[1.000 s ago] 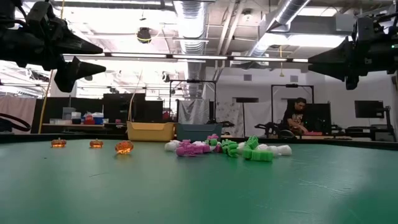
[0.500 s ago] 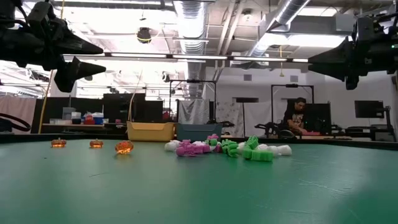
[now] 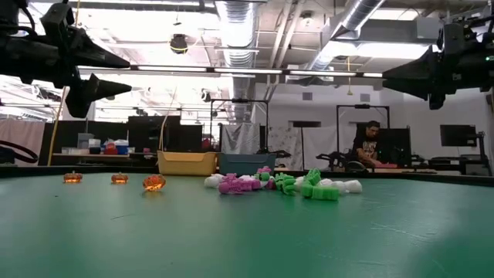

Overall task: Sort Halloween decoration
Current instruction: Put the orange pumpkin into the gray bin

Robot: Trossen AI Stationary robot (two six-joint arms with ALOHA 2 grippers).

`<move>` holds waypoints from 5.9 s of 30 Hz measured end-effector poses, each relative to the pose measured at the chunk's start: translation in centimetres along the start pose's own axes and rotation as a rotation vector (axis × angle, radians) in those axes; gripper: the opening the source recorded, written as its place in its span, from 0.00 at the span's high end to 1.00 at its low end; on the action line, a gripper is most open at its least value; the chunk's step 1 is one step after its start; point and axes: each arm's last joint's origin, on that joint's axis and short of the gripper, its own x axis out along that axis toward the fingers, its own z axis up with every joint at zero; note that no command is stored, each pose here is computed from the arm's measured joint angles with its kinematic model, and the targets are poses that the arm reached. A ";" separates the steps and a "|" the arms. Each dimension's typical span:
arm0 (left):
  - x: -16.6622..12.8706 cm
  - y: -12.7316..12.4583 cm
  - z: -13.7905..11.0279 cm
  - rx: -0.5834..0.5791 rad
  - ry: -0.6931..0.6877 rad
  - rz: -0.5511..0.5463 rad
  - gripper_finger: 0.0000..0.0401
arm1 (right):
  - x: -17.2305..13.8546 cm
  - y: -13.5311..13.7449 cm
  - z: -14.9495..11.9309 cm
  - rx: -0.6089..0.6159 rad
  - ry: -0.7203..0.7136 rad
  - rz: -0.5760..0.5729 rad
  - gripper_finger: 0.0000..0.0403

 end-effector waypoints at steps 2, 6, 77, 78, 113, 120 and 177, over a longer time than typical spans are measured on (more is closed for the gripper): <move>0.0 0.0 0.1 -0.084 -0.015 0.014 0.42 | 0.0 0.0 0.0 0.005 0.000 0.000 0.69; 0.0 0.1 0.1 -0.180 -0.018 0.022 0.42 | 0.0 0.0 0.0 0.007 0.000 0.000 0.69; 0.9 -8.9 15.4 0.054 0.149 0.245 0.42 | 22.5 14.7 10.0 -0.277 0.230 0.268 0.69; 0.9 -8.9 15.4 0.054 0.149 0.245 0.42 | 22.6 14.8 9.6 -0.264 0.245 0.297 0.69; 0.5 -8.2 14.6 0.220 0.259 0.283 0.42 | 23.7 21.1 -0.3 -0.454 0.467 0.516 0.68; 0.5 -8.2 14.5 0.222 0.264 0.287 0.42 | 23.9 21.5 -0.4 -0.490 0.446 0.541 0.59; 0.4 -7.8 14.2 0.258 0.294 0.329 0.42 | 26.5 23.4 -13.7 -0.385 0.558 0.521 0.39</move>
